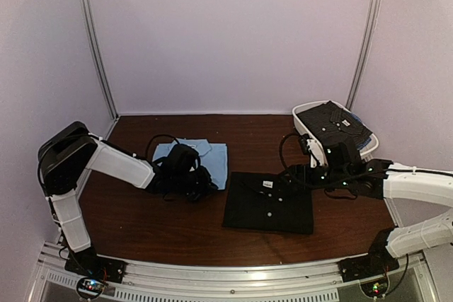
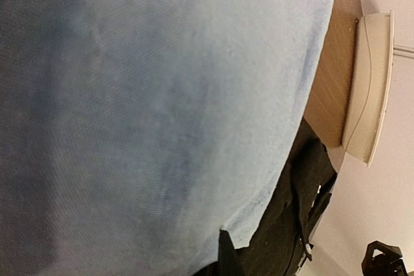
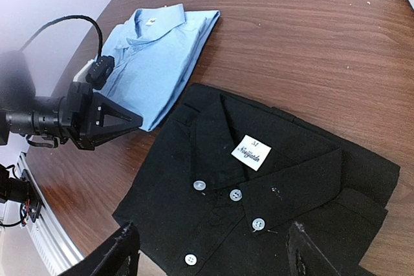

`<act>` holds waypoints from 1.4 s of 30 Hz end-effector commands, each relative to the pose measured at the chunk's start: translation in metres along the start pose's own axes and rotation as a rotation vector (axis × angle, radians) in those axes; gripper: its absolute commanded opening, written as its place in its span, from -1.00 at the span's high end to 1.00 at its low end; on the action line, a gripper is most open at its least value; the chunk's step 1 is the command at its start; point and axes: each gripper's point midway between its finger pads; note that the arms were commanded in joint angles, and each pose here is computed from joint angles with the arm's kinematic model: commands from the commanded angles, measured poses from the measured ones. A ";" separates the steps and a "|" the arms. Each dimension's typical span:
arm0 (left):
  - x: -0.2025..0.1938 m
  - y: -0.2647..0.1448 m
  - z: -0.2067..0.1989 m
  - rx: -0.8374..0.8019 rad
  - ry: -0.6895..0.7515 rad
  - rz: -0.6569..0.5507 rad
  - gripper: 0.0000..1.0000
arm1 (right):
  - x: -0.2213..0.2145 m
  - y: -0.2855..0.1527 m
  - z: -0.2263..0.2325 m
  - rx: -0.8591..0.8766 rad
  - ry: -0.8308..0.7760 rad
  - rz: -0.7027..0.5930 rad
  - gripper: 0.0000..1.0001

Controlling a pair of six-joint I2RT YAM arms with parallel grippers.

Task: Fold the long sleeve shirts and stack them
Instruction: Move the square-folded shirt to the center of the board, then pick up the square-folded shirt from the center of the board.

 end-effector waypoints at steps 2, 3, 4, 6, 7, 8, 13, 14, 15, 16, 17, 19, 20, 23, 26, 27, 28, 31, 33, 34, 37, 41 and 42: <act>0.000 0.000 -0.021 -0.054 0.040 0.013 1.00 | 0.002 -0.005 -0.003 -0.005 0.024 -0.021 -0.59; -0.002 -0.001 -0.021 -0.054 0.041 0.018 1.00 | 0.002 -0.006 -0.003 -0.005 0.030 -0.022 -0.59; -0.004 -0.001 -0.020 -0.054 0.042 0.024 1.00 | 0.002 -0.006 -0.003 -0.003 0.036 -0.025 -0.59; -0.008 -0.001 -0.019 -0.052 0.048 0.034 1.00 | 0.000 -0.006 -0.003 -0.001 0.043 -0.023 -0.59; -0.009 -0.001 -0.019 -0.052 0.052 0.036 1.00 | 0.000 -0.006 -0.004 0.000 0.046 -0.022 -0.60; -0.011 -0.001 -0.019 -0.054 0.056 0.040 1.00 | 0.000 -0.005 -0.005 -0.003 0.049 -0.023 -0.60; -0.013 -0.001 -0.024 -0.081 0.076 0.051 0.94 | -0.002 -0.003 -0.007 -0.014 0.057 -0.020 -0.60; -0.013 -0.002 -0.025 -0.081 0.080 0.051 0.90 | -0.001 -0.003 -0.008 -0.017 0.060 -0.022 -0.60; -0.014 -0.004 -0.026 -0.081 0.087 0.052 0.86 | 0.000 -0.003 -0.008 -0.019 0.064 -0.028 -0.61; -0.014 -0.006 -0.026 -0.079 0.094 0.052 0.82 | 0.001 -0.003 -0.008 -0.020 0.068 -0.033 -0.61; -0.013 -0.008 -0.027 -0.080 0.101 0.051 0.77 | 0.001 -0.002 -0.008 -0.021 0.072 -0.035 -0.61; -0.015 -0.013 -0.028 -0.077 0.119 0.056 0.59 | 0.004 -0.002 -0.009 -0.030 0.079 -0.046 -0.61; -0.015 -0.016 -0.031 -0.083 0.134 0.060 0.51 | 0.006 -0.002 -0.010 -0.037 0.080 -0.053 -0.62; -0.018 -0.025 -0.037 -0.097 0.182 0.076 0.30 | 0.011 -0.003 -0.016 -0.073 0.096 -0.080 -0.63; -0.021 -0.036 -0.043 -0.100 0.258 0.087 0.17 | 0.014 -0.005 -0.028 -0.125 0.129 -0.107 -0.65; -0.022 -0.039 -0.044 -0.094 0.286 0.092 0.13 | 0.014 -0.006 -0.031 -0.134 0.141 -0.108 -0.65; -0.023 -0.041 -0.046 -0.094 0.321 0.093 0.10 | 0.015 -0.007 -0.038 -0.162 0.155 -0.124 -0.66; -0.029 -0.043 -0.048 -0.084 0.439 0.119 0.06 | 0.014 -0.009 -0.059 -0.221 0.215 -0.134 -0.67; -0.034 -0.040 -0.042 -0.055 0.509 0.162 0.03 | 0.010 -0.009 -0.071 -0.243 0.250 -0.128 -0.68; -0.038 -0.038 -0.041 -0.051 0.542 0.183 0.02 | 0.008 -0.009 -0.076 -0.257 0.268 -0.124 -0.68; -0.047 -0.031 -0.039 -0.057 0.608 0.224 0.00 | 0.002 -0.011 -0.090 -0.292 0.313 -0.120 -0.68; -0.053 -0.020 -0.040 -0.067 0.657 0.265 -0.01 | -0.008 -0.014 -0.105 -0.314 0.369 -0.124 -0.67; -0.054 -0.017 -0.039 -0.062 0.664 0.276 -0.01 | -0.011 -0.015 -0.108 -0.318 0.380 -0.125 -0.66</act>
Point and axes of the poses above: each gripper's point midway between its finger pads, its own y axis out along the fingers, its own z axis along the line the jaws close on, x = y × z, and after that the axes turned 11 degrees about y, right-handed
